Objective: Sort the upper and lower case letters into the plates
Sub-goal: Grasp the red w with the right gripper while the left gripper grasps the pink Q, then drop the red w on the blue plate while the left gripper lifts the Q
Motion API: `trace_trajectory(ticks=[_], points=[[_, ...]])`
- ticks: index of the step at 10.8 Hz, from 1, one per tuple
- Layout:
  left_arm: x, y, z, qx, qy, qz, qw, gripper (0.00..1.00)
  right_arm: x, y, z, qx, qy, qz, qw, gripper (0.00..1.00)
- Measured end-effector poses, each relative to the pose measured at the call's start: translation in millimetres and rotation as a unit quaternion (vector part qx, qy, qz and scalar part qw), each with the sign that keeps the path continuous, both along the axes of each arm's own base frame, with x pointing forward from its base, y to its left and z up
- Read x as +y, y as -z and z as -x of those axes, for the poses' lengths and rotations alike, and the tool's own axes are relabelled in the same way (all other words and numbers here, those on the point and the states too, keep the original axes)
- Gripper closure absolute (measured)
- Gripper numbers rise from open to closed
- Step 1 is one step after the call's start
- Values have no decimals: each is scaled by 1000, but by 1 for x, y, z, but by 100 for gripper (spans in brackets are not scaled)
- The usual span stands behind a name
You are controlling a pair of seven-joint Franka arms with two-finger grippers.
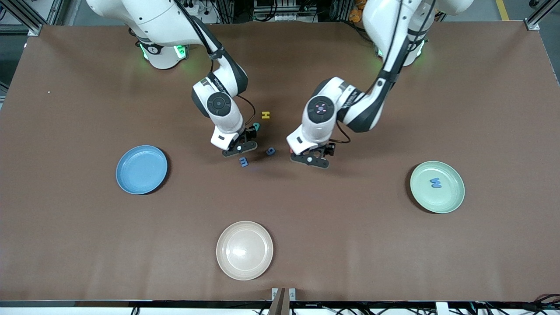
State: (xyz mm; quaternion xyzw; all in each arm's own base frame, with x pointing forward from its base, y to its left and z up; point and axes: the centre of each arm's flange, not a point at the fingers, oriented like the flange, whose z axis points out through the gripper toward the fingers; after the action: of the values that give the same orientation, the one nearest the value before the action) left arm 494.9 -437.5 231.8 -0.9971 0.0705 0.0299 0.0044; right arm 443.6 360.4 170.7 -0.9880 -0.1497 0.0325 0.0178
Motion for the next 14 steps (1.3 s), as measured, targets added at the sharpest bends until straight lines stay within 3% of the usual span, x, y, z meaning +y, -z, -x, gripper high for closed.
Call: trace_trajectory(ticks=[1,6,9,11,14], points=[[-8,7,0,5,-60,2,998,7,0,0,0,-1,-1,1,1000,67],[-48,44,23,16,-263,-20,964,9,-2,-1,-2,1,0,4,1000,67],[-54,47,29,14,-320,-27,947,16,-21,-26,-15,18,6,23,1000,67],[-51,47,27,13,-330,-29,943,19,-56,-66,-36,32,-3,28,999,67],[-45,55,27,8,-333,-41,942,25,-169,-104,-76,73,-12,27,997,67]])
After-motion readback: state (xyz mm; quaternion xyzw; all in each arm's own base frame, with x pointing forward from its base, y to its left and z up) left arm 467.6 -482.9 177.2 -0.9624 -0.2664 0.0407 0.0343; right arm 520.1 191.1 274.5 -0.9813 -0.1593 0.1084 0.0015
